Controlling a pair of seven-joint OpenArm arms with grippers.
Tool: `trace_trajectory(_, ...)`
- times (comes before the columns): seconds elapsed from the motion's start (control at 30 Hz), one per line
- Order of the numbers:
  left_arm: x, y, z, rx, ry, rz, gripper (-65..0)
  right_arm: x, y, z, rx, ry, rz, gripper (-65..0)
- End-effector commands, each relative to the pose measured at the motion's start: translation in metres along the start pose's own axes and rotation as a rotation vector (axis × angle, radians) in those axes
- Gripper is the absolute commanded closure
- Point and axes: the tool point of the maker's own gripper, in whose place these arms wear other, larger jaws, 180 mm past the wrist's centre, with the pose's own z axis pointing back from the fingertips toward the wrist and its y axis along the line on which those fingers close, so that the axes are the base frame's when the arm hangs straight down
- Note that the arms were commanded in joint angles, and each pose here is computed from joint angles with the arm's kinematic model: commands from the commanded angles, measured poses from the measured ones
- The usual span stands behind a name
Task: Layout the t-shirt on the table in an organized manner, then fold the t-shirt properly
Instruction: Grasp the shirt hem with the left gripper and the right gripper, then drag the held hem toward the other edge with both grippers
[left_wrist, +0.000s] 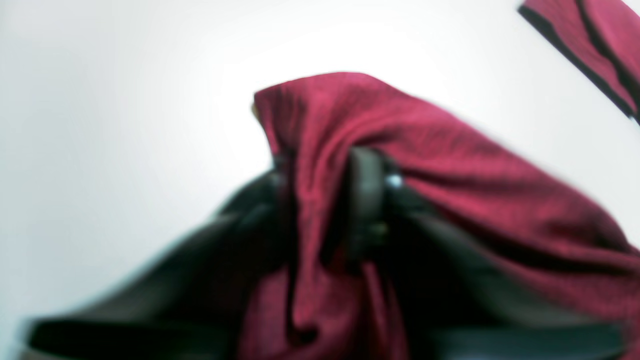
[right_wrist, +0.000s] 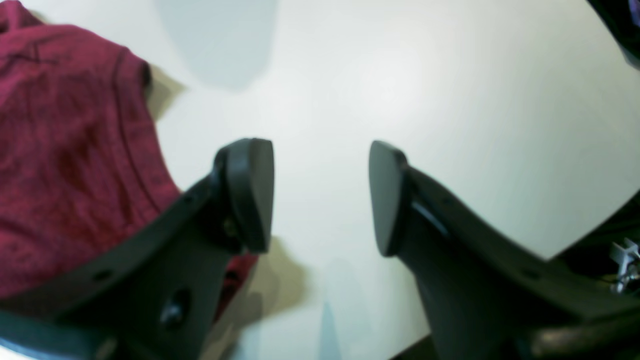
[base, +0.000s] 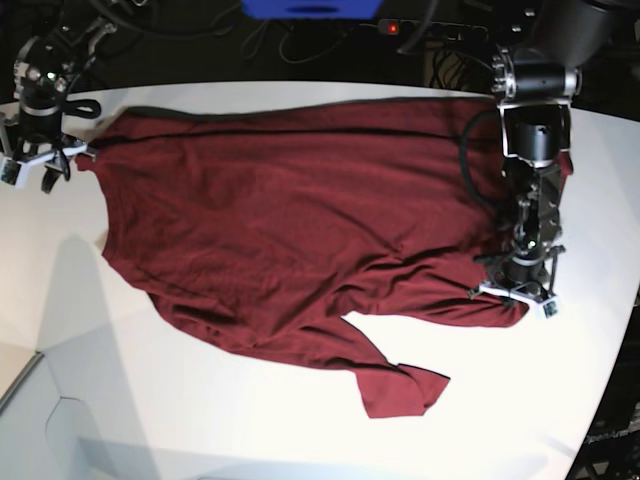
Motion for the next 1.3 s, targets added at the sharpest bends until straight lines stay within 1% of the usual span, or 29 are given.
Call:
trace_trajectory(0.0, 0.029, -0.005, -0.001, -0.011, -0.063, 0.002, 0.0, 0.015, -0.003, 0.001, -0.004, -0.053, 0.003, -31.0)
trace_trajectory(0.07, 0.045, -0.010, 0.002, -0.025, -0.106, 0.002, 0.0, 0.014, -0.003, 0.001, -0.005, -0.051, 0.005, -31.0)
trace_trajectory(0.1, 0.054, -0.013, 0.004, -0.032, -0.132, 0.001, -1.5, 0.015, -0.004, 0.000, -0.006, -0.055, 0.009, -31.0)
trace_trajectory(0.13, 0.060, -0.015, 0.008, -0.039, -0.154, -0.002, -1.1, 0.016, -0.005, 0.000, -0.007, -0.056, 0.011, -31.0)
trace_trajectory(0.17, 0.070, -0.017, 0.014, -0.050, -0.187, -0.010, 0.0, 0.016, -0.005, 0.000, -0.007, -0.056, 0.011, -31.0)
trace_trajectory(0.23, 0.093, -0.023, 0.029, -0.077, -0.264, -0.029, 0.0, 0.018, -0.006, -0.001, -0.008, -0.058, 0.014, -31.0)
trace_trajectory(0.33, 0.120, -0.036, 0.047, -0.113, -0.352, -0.046, 0.0, 0.020, -0.006, -0.001, -0.009, -0.065, 0.015, -31.0)
trace_trajectory(0.47, 0.139, -0.045, 0.071, -0.145, -0.432, -0.064, 0.0, 0.033, -0.010, -0.008, -0.017, -0.090, 0.014, -31.0)
trace_trajectory(0.53, 0.135, -0.044, 0.075, -0.146, -0.429, -0.071, 0.0, 0.037, -0.009, -0.009, -0.015, -0.098, 0.010, -31.0)
trace_trajectory(0.57, 0.131, -0.037, 0.076, -0.136, -0.420, -0.084, 0.0, 0.041, -0.008, -0.010, -0.016, -0.109, 0.006, -31.1)
trace_trajectory(0.7, 0.110, -0.022, 0.075, -0.112, -0.374, -0.108, 0.0, 0.067, -0.008, -0.021, -0.019, -0.170, -0.009, -31.1)
trace_trajectory(0.77, 0.098, -0.013, 0.075, -0.098, -0.351, -0.108, 0.0, 0.079, 0.006, -0.033, 0.015, -0.190, -0.027, -31.1)
trace_trajectory(0.83, 0.093, 0.003, 0.077, -0.067, -0.342, -0.094, 0.0, 0.089, 0.026, -0.046, 0.075, -0.201, -0.013, -31.2)
trace_trajectory(0.93, 0.089, 0.016, 0.079, -0.038, -0.336, -0.079, 0.0, 0.091, 0.062, -0.069, 0.180, -0.155, 0.034, -34.4)
trace_trajectory(1.03, 0.080, 0.024, 0.081, -0.025, -0.318, -0.084, -0.3, 0.090, 0.101, -0.095, 0.286, -0.060, 0.106, -39.1)
trace_trajectory(1.07, 0.077, 0.025, 0.081, -0.024, -0.313, -0.085, -0.4, 0.087, 0.113, -0.103, 0.318, -0.032, 0.126, -39.6)
trace_trajectory(1.17, 0.074, 0.026, 0.082, -0.022, -0.305, -0.087, -0.4, 0.087, 0.139, -0.122, 0.382, 0.013, 0.146, -39.6)
trace_trajectory(1.27, 0.068, 0.029, 0.083, -0.019, -0.294, -0.090, -0.4, 0.086, 0.161, -0.132, 0.431, 0.045, 0.161, -39.6)
